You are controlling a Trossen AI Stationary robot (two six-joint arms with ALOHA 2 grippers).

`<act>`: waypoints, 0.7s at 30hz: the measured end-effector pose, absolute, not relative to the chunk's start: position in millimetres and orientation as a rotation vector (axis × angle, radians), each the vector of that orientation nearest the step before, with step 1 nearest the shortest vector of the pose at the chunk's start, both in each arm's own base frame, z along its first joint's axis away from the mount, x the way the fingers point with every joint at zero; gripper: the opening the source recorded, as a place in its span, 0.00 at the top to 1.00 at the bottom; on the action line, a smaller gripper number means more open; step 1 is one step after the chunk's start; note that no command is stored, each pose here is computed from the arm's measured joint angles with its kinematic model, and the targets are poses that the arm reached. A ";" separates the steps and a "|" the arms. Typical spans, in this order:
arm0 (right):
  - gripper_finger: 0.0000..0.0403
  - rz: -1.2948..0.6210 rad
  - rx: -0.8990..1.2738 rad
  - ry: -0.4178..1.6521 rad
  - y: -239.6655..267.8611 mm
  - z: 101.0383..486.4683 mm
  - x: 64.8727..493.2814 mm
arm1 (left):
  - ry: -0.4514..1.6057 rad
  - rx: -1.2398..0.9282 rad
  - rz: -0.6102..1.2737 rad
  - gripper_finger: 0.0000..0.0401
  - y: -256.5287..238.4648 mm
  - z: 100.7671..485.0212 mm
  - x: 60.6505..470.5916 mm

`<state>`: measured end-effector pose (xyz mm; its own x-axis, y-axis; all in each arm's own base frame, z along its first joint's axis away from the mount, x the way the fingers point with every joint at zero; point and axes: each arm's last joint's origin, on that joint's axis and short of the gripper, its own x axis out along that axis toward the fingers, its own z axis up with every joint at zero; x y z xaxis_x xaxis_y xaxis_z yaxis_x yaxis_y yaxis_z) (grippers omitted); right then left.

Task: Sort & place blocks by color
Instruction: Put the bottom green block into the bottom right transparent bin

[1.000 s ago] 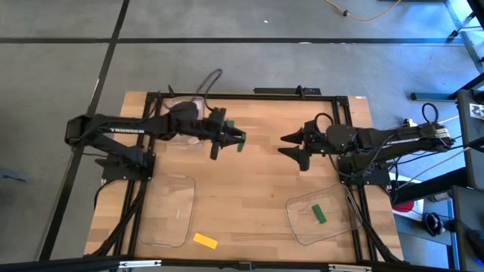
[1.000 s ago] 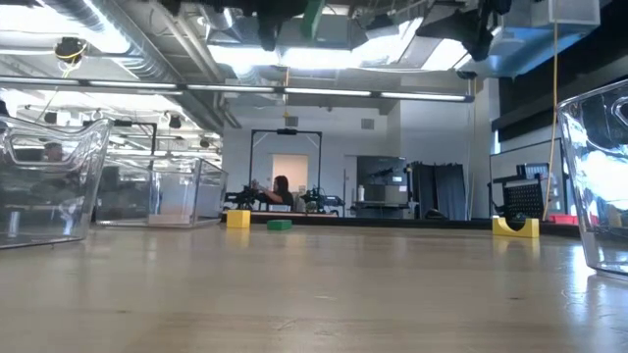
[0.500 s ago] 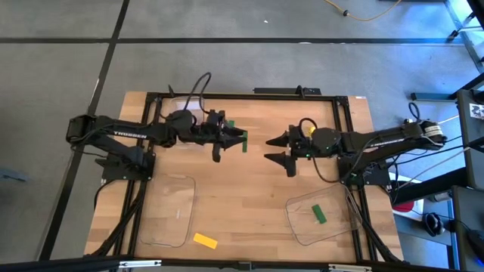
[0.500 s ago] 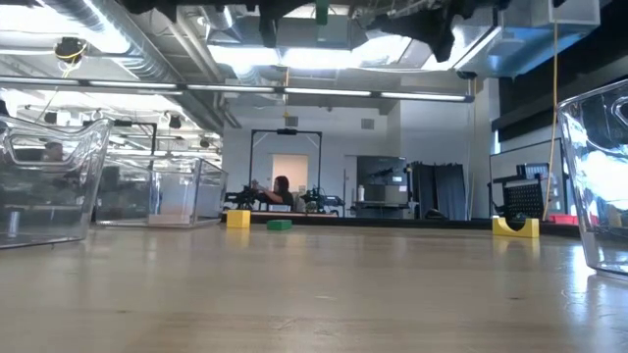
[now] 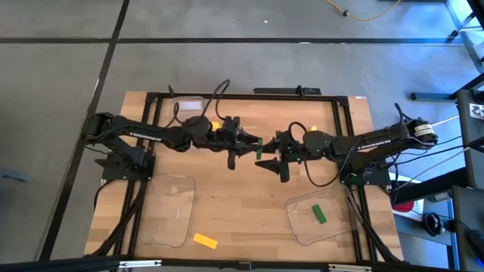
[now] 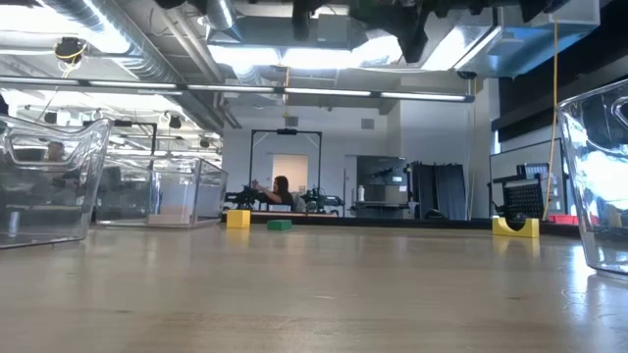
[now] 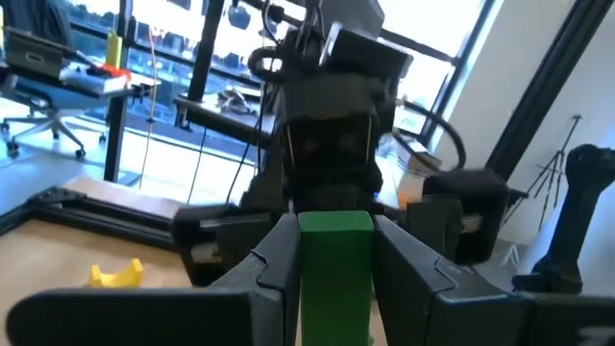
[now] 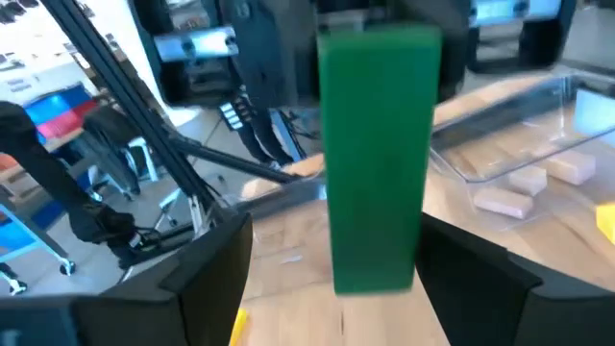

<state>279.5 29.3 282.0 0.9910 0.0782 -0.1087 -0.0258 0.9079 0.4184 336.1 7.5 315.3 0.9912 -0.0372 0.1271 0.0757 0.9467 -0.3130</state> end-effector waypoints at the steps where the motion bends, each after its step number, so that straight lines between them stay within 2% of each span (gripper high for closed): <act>1: 0.30 0.054 0.428 0.123 29.3 282.3 279.2 | -0.116 -0.323 -0.057 0.78 7.6 315.1 336.6; 5: 0.31 0.051 0.429 0.123 29.1 282.8 278.6 | -0.122 -0.322 -0.054 0.78 7.8 316.9 337.0; 8: 0.34 0.051 0.436 0.120 29.1 283.1 278.6 | -0.120 -0.307 -0.053 0.78 7.8 317.2 336.6; 11: 0.45 0.049 0.462 0.115 29.0 283.7 278.6 | -0.125 -0.301 -0.055 0.78 7.6 318.1 336.3; 16: 0.73 0.042 0.472 0.118 28.9 283.3 278.6 | -0.124 -0.311 -0.065 0.78 7.1 318.4 336.3; 19: 0.73 0.041 0.468 0.117 28.8 283.3 278.6 | -0.123 -0.338 -0.062 0.78 8.9 318.3 336.2; 21: 0.73 0.036 0.476 0.118 28.7 283.1 278.6 | -0.114 -0.366 -0.058 0.73 12.1 317.6 336.2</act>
